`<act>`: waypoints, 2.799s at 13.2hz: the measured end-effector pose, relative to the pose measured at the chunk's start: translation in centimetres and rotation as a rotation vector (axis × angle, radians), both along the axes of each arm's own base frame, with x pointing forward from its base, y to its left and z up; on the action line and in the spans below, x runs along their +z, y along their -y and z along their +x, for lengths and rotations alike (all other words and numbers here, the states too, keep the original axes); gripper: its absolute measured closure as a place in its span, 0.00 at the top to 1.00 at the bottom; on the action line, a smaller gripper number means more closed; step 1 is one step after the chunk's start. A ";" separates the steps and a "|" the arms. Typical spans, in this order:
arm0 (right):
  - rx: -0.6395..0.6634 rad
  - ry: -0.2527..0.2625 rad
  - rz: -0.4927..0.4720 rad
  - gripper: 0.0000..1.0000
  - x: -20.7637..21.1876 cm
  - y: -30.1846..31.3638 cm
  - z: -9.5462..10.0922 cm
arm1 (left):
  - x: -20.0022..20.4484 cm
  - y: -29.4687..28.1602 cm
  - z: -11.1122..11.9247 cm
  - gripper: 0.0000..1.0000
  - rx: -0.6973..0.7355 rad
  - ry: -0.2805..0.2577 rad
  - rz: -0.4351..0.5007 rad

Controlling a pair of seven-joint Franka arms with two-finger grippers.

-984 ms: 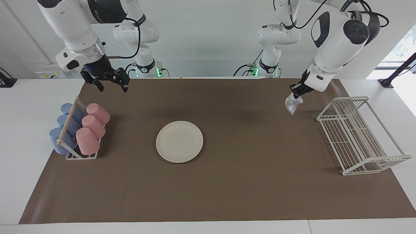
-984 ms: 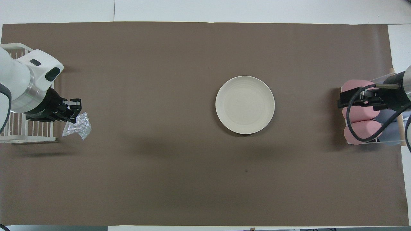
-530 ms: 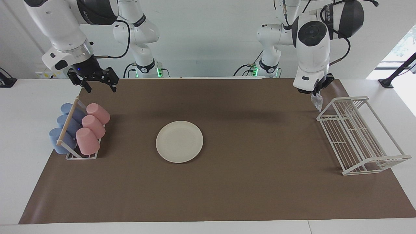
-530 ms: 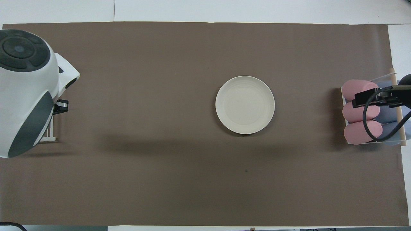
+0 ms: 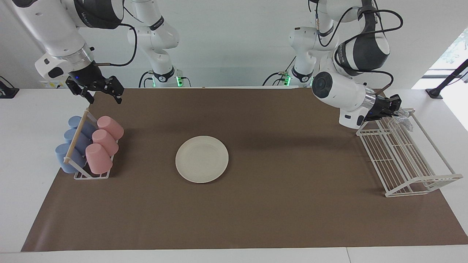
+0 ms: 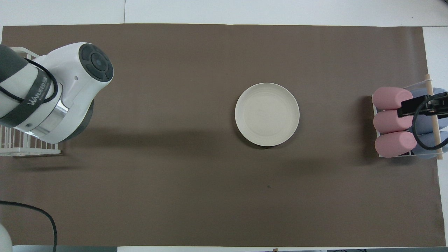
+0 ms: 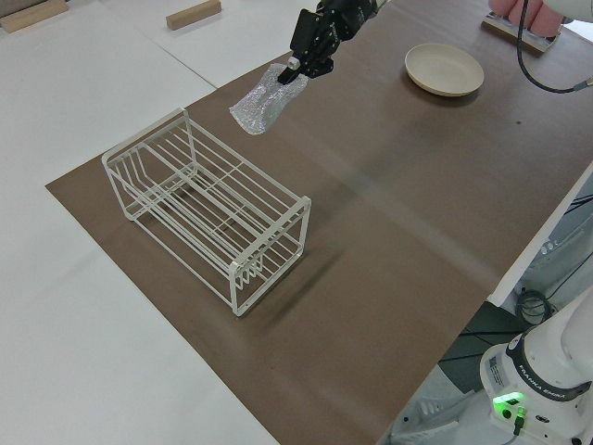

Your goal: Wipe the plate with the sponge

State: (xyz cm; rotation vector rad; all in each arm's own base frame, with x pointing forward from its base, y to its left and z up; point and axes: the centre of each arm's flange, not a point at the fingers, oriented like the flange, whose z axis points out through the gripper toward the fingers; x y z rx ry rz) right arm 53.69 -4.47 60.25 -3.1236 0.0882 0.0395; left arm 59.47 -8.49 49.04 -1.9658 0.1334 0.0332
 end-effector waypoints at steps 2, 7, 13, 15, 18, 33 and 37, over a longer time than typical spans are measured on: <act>0.003 0.000 0.000 1.00 0.0 -0.2 0.0 | -4.0 -0.4 1.6 0.04 0.002 0.027 0.088; 0.006 0.003 -0.002 1.00 0.1 -0.3 0.0 | -10.7 -3.1 3.6 0.04 0.058 0.151 0.135; 0.016 0.004 -0.004 1.00 0.2 -0.8 0.1 | -12.7 -3.3 3.0 0.04 0.079 0.195 0.100; 0.017 0.005 -0.004 1.00 0.2 -0.9 0.1 | -12.9 -3.0 3.0 0.04 0.079 0.195 0.077; 0.017 0.004 -0.009 1.00 0.2 -0.8 0.1 | -13.0 -2.9 3.0 0.41 0.082 0.198 0.058; 0.024 0.007 -0.033 1.00 0.4 -0.9 0.1 | 5.5 -5.5 2.0 1.00 0.262 0.165 -0.635; 0.026 0.008 -0.033 1.00 0.5 -1.0 0.1 | 10.1 -6.4 -1.8 1.00 0.354 0.095 -1.030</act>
